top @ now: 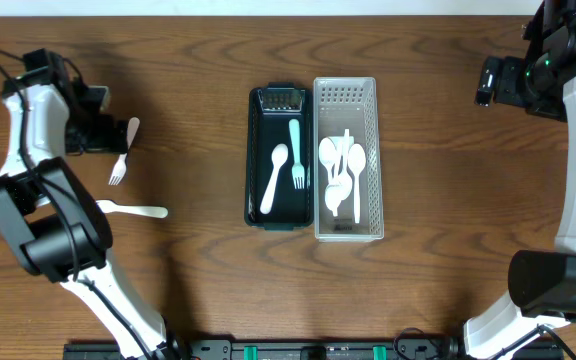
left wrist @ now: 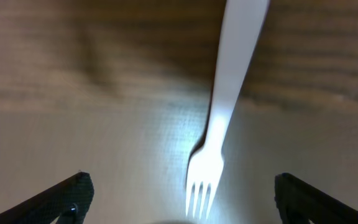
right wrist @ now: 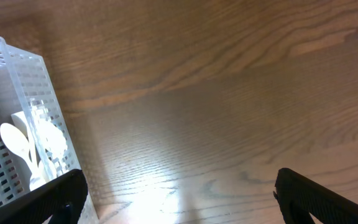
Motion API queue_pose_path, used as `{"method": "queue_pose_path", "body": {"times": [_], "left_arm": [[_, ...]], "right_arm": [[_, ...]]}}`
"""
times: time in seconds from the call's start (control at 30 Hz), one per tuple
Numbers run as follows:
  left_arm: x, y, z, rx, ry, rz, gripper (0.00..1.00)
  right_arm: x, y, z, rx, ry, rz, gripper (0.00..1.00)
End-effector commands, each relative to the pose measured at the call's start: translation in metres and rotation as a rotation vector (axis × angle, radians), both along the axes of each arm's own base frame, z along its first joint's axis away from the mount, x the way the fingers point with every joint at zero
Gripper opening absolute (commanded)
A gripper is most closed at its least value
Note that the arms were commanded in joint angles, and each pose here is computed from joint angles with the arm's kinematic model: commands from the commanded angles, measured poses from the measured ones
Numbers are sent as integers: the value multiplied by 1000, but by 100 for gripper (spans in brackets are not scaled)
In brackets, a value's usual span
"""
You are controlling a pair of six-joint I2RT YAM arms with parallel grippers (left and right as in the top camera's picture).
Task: Pack container
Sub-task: 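Grasp the upright white fork with the left gripper and lift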
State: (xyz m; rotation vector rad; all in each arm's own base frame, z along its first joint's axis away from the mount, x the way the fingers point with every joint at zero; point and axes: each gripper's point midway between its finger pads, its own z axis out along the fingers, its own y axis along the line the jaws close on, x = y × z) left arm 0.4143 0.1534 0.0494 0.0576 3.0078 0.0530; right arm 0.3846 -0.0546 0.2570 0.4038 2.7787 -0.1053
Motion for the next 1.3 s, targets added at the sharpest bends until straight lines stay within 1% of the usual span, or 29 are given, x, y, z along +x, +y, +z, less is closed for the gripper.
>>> {"method": "queue_pose_path", "body": {"times": [0.0,0.1,0.37,0.57,0.7,0.77,0.8,0.9,0.93,1.03,1.17,1.27], "left_arm": [[14,-9,-12,1,-18,-66,98],[18,-8,-27,-3,-9,-67,98],[10,-9,-63,-28,66,-90,98],[0,-6,-73,-10,120,-86,97],[-7,-8,-73,-17,148,-86,86],[-9,-9,-73,-21,158,-87,74],[-10,-9,-73,-22,160,-87,66],[-10,-9,-73,-22,161,-87,52],[-10,-9,-73,-22,161,-87,50],[-10,-10,-73,-23,162,-88,41],[-11,-10,-73,-25,167,-80,31],[-13,-12,-72,-28,175,-79,27]], "right_arm": [[-1,-5,-1,-5,0,-27,99],[-1,-5,-1,-5,1,-27,99],[-1,-5,-1,-4,0,-31,99],[-1,-5,-1,3,-2,-52,99],[-2,-5,-1,3,3,-52,99],[-2,-5,-1,3,5,-52,99],[-2,-5,-1,3,5,-52,99],[-2,-5,-1,3,5,-52,99],[-2,-5,-1,3,5,-52,99],[-3,-5,-1,3,6,-52,99],[-3,-5,-2,4,8,-51,99],[-4,-5,-2,4,13,-52,99]]}}
